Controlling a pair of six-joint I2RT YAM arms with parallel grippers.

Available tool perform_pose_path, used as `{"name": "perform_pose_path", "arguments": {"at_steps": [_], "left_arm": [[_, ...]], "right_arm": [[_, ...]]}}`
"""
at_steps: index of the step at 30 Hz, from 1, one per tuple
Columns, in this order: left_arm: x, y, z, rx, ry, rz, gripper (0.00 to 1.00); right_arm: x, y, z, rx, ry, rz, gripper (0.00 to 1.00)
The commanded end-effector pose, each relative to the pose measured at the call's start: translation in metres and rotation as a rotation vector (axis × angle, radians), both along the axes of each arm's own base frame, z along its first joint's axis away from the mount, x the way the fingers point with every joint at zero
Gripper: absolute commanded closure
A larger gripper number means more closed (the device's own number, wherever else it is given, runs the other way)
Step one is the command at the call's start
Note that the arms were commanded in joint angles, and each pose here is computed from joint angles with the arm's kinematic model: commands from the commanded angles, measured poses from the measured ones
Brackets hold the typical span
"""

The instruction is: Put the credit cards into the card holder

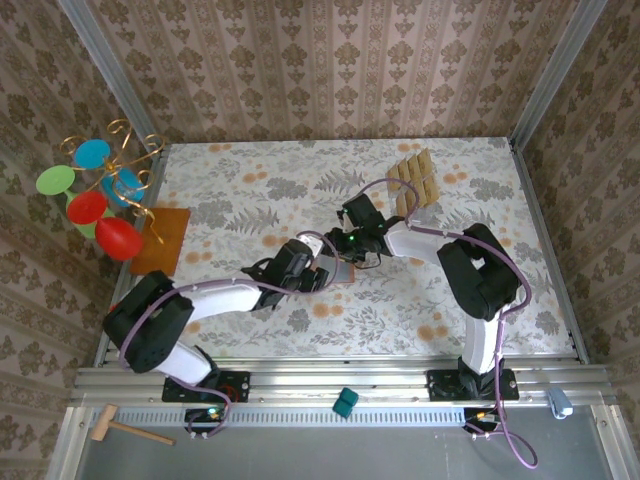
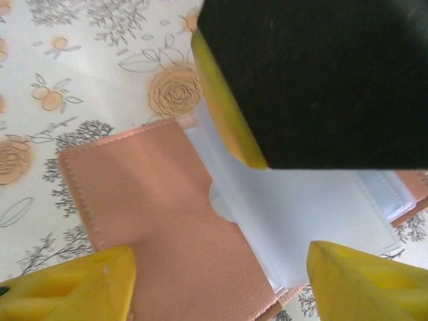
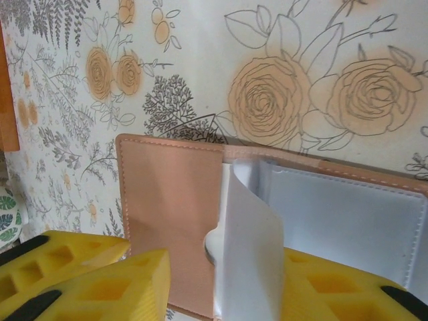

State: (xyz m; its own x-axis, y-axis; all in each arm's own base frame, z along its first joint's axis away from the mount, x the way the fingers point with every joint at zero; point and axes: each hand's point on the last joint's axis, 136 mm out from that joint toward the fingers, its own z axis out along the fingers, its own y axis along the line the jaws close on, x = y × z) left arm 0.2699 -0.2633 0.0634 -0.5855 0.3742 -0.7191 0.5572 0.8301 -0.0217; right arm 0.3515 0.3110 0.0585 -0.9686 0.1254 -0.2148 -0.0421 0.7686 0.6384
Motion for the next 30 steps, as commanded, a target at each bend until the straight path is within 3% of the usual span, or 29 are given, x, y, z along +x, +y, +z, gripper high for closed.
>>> {"name": "perform_pose_path", "arguments": {"at_steps": [1,6,8,14,24,30], "left_arm": [[0.001,0.010,0.021,-0.042,-0.064,0.045,0.26],[0.010,0.048,0.043,-0.069,-0.094,0.223,0.09],[0.013,0.064,0.045,-0.081,-0.061,0.301,0.08],[0.020,0.101,0.055,-0.147,-0.031,0.464,0.04],[0.022,0.110,0.057,-0.193,0.016,0.469,0.03],[0.023,0.101,0.055,-0.182,0.050,0.430,0.03]], "right_arm": [[-0.003,0.009,0.013,-0.002,-0.001,0.008,0.56],[-0.006,0.020,0.014,-0.023,0.000,0.017,0.51],[-0.006,0.027,0.013,-0.028,0.002,0.025,0.42],[-0.008,0.049,0.007,-0.045,0.013,0.039,0.36],[-0.006,0.064,-0.023,-0.056,0.064,0.017,0.36],[-0.007,0.068,-0.013,-0.027,0.054,0.039,0.36]]}}
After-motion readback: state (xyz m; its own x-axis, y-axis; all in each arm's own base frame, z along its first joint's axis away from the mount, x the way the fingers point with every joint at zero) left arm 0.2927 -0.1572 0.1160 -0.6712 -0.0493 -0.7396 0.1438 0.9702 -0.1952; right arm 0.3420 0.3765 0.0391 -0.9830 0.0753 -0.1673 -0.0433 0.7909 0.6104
